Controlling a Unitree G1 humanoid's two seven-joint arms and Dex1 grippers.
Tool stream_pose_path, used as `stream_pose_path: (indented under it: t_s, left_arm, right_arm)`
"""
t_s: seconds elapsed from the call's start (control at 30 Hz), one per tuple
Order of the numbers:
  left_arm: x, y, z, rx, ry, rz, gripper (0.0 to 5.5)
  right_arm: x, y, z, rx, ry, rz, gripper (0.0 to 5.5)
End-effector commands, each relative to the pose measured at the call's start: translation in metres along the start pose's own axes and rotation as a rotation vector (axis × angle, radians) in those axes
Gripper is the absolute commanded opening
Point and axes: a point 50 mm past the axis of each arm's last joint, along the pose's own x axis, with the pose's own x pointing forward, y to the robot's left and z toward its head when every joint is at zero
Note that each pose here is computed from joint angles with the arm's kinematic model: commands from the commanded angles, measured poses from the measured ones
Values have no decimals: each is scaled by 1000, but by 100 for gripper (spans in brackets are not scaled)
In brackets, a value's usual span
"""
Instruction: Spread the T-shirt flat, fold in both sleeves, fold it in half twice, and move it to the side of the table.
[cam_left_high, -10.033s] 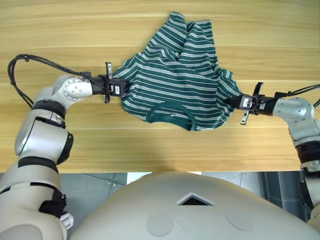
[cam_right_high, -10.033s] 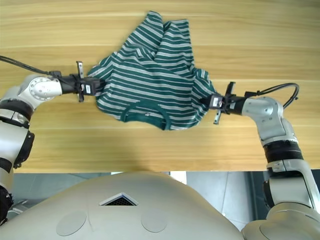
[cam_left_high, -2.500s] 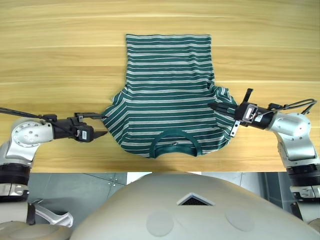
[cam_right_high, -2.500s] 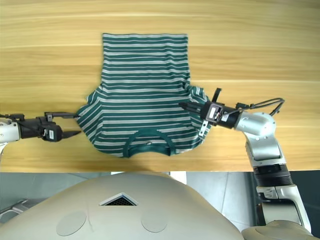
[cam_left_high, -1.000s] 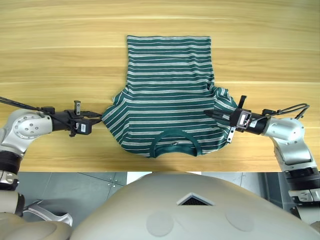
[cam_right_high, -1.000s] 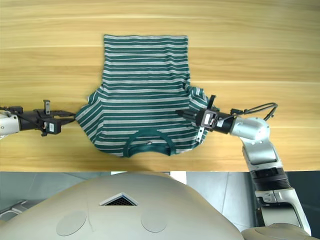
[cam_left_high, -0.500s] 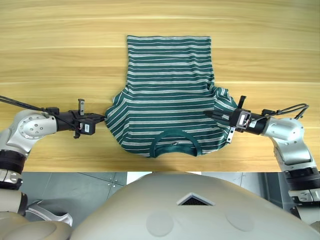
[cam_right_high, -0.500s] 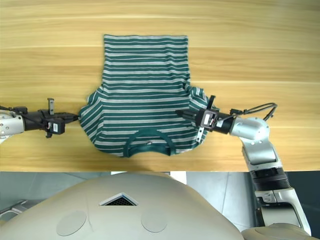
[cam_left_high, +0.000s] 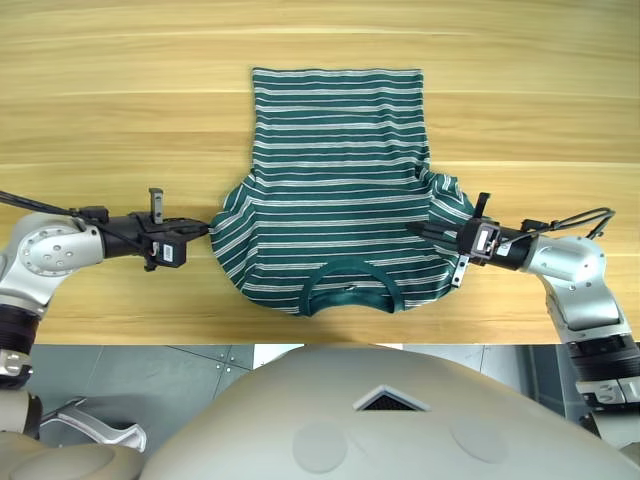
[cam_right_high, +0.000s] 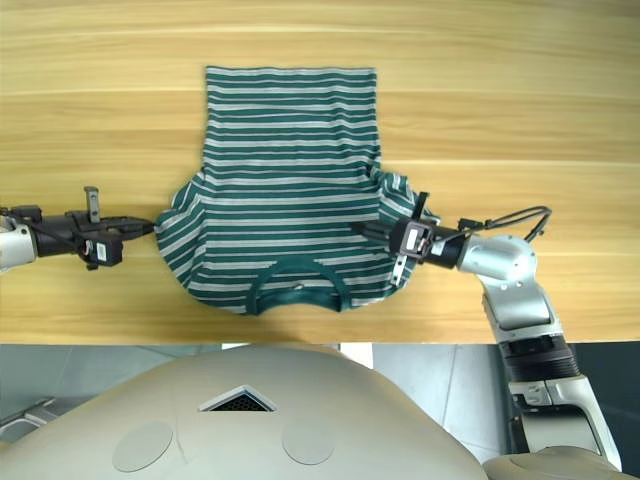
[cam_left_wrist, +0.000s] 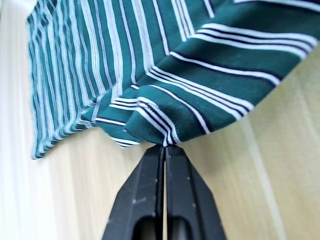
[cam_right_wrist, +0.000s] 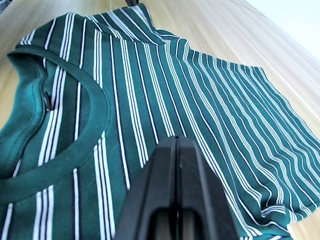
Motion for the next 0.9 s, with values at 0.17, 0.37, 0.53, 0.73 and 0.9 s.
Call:
stream_pose_path:
  t_s: [0.17, 0.37, 0.53, 0.73, 0.9]
  left_arm:
    - [-7, 18, 10, 35, -25, 67, 2]
    - [6, 23, 27, 48, -124, 91, 2]
    - [24, 34, 40, 68, -196, 118, 2]
    - [45, 43, 41, 68, -203, 131, 2]
    - [64, 46, 38, 65, -190, 134, 2]
  right_arm:
    - [2, -2, 1, -8, -6, -10, 0]
    - [2, -4, 1, -14, -8, -12, 0]
    - [3, -4, 2, -17, -10, -12, 0]
    - [4, -3, 3, -19, -15, -10, 0]
    - [4, -2, 3, -22, -17, -12, 0]
